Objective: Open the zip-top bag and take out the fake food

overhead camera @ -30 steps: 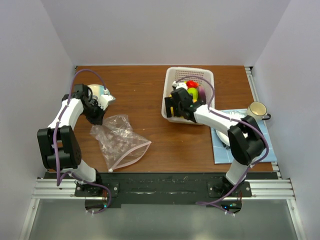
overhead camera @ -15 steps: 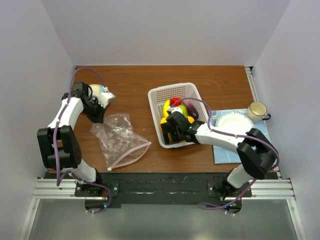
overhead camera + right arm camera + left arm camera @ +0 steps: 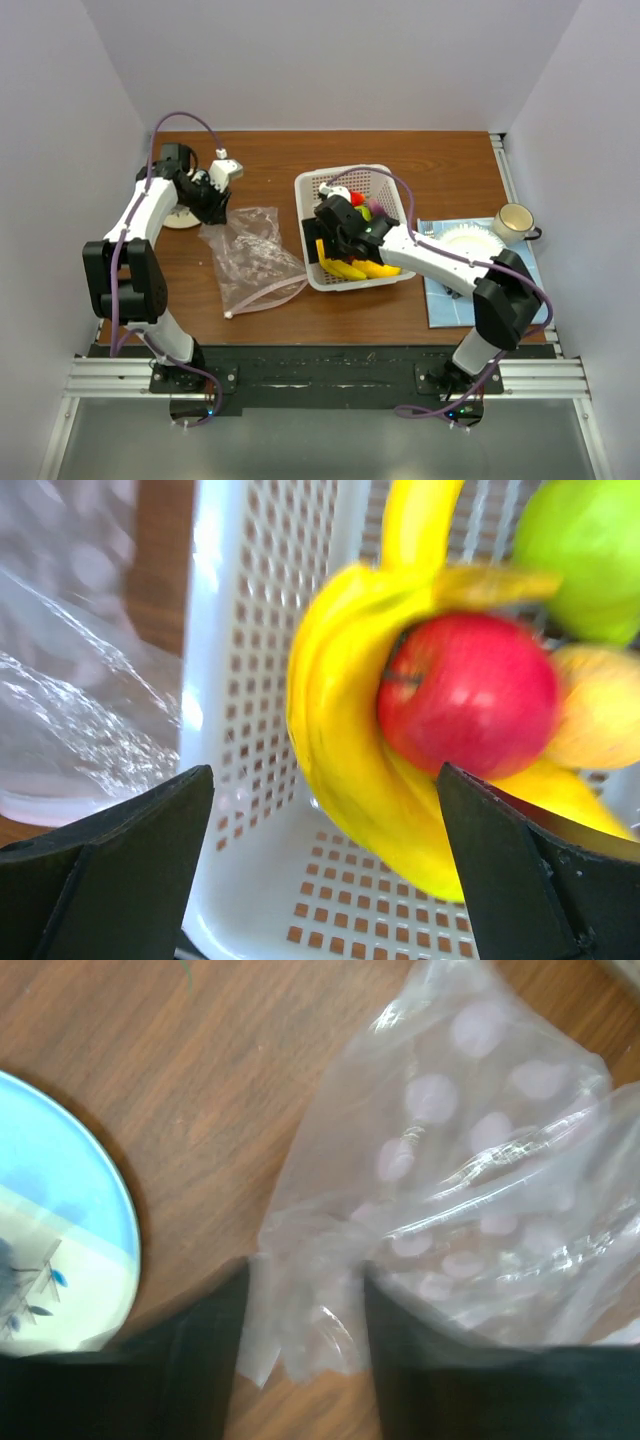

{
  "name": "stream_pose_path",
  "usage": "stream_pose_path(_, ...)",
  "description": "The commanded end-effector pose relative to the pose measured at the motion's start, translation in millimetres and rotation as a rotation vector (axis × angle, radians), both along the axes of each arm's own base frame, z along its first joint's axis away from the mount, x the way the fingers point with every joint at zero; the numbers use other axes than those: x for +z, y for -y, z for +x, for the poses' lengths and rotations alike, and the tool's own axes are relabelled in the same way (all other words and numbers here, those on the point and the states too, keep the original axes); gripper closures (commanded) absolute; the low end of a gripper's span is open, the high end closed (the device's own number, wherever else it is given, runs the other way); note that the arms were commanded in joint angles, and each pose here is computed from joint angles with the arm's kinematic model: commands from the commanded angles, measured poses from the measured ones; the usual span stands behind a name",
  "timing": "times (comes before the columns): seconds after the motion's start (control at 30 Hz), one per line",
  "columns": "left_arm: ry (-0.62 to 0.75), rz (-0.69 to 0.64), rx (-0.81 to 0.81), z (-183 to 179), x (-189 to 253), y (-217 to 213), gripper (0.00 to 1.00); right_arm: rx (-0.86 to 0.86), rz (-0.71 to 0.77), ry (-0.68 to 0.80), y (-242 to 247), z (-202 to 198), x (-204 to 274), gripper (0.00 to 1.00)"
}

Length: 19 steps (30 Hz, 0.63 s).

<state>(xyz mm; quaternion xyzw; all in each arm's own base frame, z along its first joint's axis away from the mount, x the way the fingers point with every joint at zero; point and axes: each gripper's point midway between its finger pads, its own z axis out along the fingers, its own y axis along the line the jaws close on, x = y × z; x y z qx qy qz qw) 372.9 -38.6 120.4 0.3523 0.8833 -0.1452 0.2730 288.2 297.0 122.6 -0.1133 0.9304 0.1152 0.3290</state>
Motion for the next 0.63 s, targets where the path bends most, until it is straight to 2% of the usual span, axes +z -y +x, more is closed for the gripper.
stream_pose_path(0.0,0.048,-0.094,-0.009,6,41,16,0.13,-0.003,-0.003,0.150,12,13,58,0.01)
stream_pose_path(0.03,0.063,-0.099,-0.011,5,50,17,0.00,0.008,0.011,0.178,11,15,65,0.01)
stream_pose_path(0.3,0.192,-0.193,-0.031,-22,125,35,0.00,0.043,0.001,0.264,28,9,97,0.01)
stream_pose_path(0.43,0.152,-0.267,-0.101,-48,136,49,0.00,0.053,0.001,0.288,34,5,102,0.01)
stream_pose_path(0.6,0.157,-0.248,-0.091,-58,126,47,0.00,0.050,0.004,0.311,44,0,105,0.01)
